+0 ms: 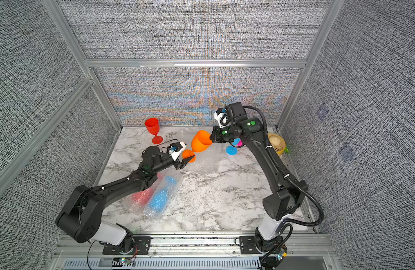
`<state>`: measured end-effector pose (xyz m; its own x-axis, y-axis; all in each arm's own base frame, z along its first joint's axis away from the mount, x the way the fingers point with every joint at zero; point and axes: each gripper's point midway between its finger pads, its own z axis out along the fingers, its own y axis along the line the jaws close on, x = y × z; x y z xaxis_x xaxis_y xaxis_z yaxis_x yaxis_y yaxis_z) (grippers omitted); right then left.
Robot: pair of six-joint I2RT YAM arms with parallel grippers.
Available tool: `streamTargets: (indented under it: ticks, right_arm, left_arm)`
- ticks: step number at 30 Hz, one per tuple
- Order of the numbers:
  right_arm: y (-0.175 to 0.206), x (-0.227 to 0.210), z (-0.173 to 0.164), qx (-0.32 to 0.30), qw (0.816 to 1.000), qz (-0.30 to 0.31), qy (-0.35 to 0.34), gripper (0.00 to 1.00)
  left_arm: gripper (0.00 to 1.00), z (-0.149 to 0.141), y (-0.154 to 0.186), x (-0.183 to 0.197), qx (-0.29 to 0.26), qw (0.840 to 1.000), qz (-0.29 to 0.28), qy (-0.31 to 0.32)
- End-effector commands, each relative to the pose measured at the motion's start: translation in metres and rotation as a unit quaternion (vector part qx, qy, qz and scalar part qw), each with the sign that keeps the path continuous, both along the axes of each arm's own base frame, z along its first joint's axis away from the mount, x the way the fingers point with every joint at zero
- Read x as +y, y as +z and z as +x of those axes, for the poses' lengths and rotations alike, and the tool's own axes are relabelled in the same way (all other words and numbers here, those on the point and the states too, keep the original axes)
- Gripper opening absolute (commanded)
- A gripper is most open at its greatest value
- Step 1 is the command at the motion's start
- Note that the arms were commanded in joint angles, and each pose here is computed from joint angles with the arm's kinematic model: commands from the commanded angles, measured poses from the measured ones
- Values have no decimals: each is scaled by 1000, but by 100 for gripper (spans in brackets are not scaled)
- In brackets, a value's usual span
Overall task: Unpack wine glasses from bubble wrap
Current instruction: Place the wine glass at the center of the board.
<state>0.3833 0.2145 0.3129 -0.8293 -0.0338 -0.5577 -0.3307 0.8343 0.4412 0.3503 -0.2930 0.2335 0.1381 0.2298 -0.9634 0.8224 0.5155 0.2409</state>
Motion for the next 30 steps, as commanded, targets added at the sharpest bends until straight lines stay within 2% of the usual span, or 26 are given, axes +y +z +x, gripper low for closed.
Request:
streamTargets:
  ticks: [1,5,10,16,24,30]
  right_arm:
    - [-17,-34,3,9,997,-55,-49,0]
    - [-45,-79,1,36,988,-98,-110,0]
    - [-62,-125,-6,53,977,-134,-156,0]
    - [-71,-192,-1,69,941,-200,-266,0]
    - [-83,-241,26,77,908,-212,-353,0]
    - [-94,-256,66,74,898,-219,-375,0]
  left_arm:
    - [73,4,23,5,10,999,-45,24]
    - [71,7,47,11,43,995,-80,50]
    - [71,8,74,24,62,987,-124,84]
    - [69,15,77,22,137,979,-118,99]
    - [69,20,80,33,118,975,-140,127]
    - [69,17,76,26,119,979,-126,103]
